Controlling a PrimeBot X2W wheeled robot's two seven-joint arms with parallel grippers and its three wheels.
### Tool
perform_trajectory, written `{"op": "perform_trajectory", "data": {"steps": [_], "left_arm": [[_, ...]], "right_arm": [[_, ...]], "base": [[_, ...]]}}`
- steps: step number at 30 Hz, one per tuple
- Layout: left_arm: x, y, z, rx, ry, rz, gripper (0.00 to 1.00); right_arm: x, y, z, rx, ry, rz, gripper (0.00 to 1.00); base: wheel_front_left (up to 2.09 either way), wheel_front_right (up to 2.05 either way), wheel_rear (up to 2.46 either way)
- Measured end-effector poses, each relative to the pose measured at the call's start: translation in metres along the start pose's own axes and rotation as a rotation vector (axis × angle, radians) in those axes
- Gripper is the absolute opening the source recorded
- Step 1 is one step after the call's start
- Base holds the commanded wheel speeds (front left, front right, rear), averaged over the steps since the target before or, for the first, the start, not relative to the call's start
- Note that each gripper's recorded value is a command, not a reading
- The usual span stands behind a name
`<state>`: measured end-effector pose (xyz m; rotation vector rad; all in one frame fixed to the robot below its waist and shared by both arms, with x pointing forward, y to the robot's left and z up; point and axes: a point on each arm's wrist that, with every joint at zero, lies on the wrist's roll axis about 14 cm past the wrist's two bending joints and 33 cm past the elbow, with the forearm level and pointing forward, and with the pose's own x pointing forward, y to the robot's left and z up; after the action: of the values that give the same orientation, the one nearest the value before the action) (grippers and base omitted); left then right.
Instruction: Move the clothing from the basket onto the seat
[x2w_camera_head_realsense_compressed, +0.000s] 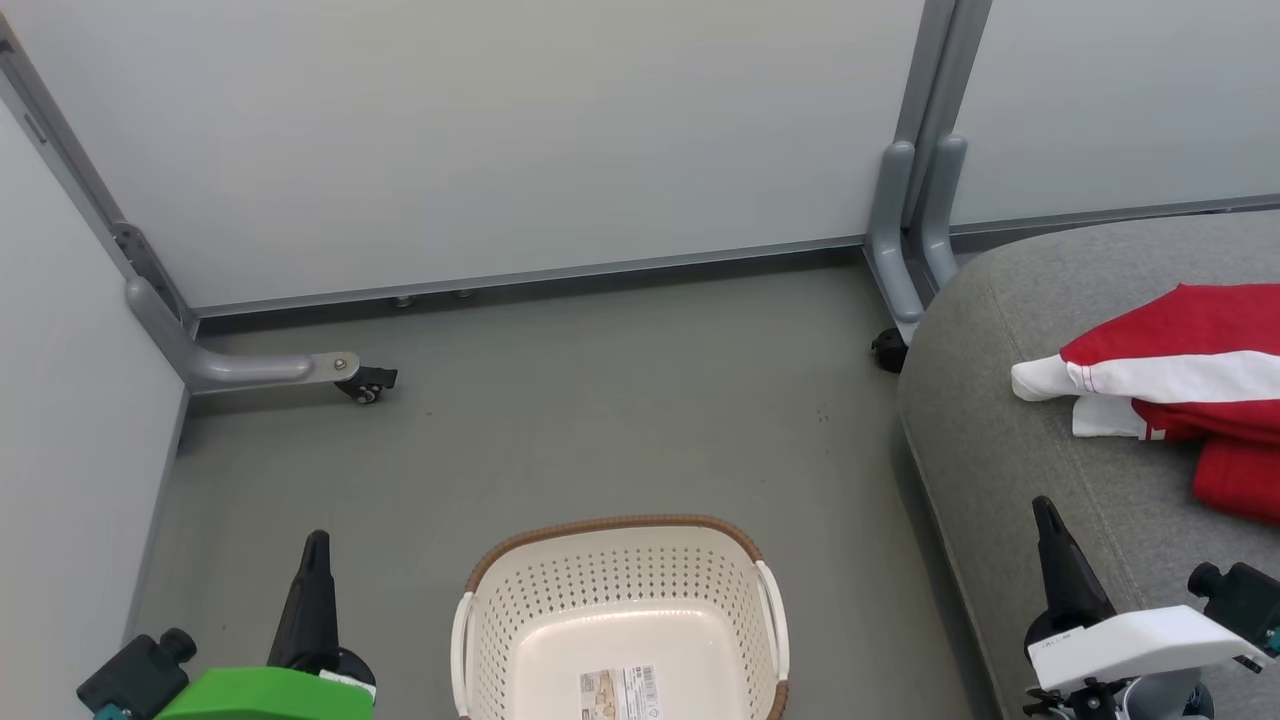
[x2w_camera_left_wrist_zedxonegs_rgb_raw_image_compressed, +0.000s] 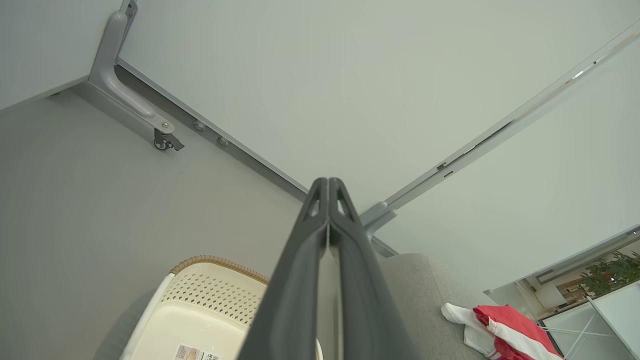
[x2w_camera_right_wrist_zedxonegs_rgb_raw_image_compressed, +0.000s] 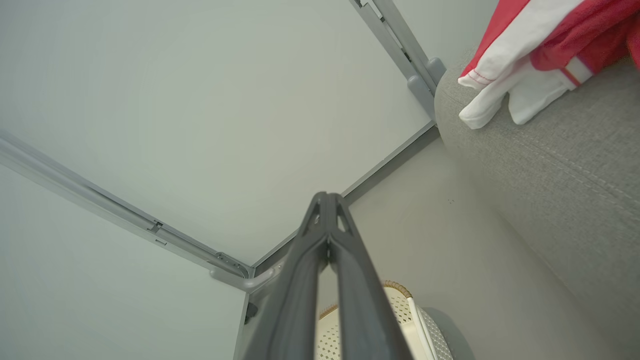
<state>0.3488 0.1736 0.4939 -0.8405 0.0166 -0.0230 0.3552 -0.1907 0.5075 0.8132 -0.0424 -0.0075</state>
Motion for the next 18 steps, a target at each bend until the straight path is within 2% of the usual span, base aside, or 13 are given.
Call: {"op": "perform_trajectory", "data": {"steps": [18], "left_arm": [[0.011, 0.005, 0.007, -0.206, -0.004, 0.023, 0.0]], "right_arm": [[0.008, -0.005, 0.0, 0.212, 0.015, -0.026, 0.0]], "base": [[0.0, 0.0, 0.0]]}}
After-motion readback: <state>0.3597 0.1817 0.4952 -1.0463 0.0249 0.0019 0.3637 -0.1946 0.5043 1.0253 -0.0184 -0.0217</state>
